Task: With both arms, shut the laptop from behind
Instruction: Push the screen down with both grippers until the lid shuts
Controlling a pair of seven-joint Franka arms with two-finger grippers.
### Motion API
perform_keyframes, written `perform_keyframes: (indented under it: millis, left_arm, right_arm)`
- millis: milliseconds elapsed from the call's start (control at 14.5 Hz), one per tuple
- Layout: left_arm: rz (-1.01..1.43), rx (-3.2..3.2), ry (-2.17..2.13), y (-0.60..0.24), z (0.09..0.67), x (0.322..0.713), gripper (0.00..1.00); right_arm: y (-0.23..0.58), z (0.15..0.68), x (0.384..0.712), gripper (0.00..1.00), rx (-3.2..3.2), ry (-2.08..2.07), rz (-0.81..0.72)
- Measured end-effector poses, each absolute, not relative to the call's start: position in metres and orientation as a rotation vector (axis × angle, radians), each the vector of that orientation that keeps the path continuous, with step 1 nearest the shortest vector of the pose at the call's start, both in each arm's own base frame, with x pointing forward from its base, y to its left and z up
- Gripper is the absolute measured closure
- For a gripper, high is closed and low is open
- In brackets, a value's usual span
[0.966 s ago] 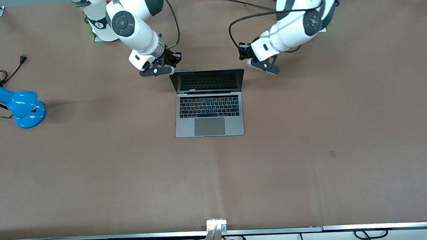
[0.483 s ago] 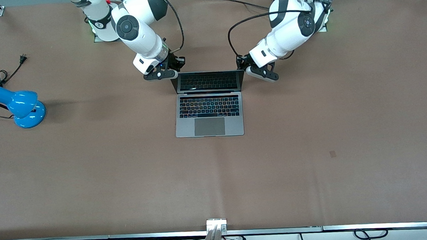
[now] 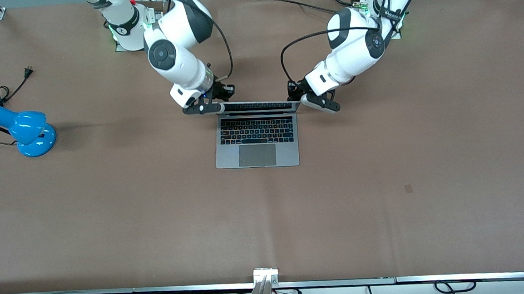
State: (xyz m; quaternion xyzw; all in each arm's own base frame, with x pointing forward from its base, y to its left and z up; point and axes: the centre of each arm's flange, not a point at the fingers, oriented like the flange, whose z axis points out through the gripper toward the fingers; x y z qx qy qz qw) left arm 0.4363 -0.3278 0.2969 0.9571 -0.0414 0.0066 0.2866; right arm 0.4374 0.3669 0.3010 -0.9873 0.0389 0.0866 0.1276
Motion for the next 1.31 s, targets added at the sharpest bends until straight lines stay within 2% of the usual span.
perform_keyframes:
  millis: [621, 1310]
  left_arm:
    - [0.095, 2.488, -0.077, -0.320, 0.269, 0.502, 0.99]
    - [0.130, 2.468, -0.014, -0.316, 0.230, 0.531, 0.99]
  right_arm:
    - [0.353, 0.274, 0.476, 0.99, -2.862, 0.111, 0.267]
    - [0.356, 0.208, 0.512, 0.99, -2.884, 0.092, 0.283]
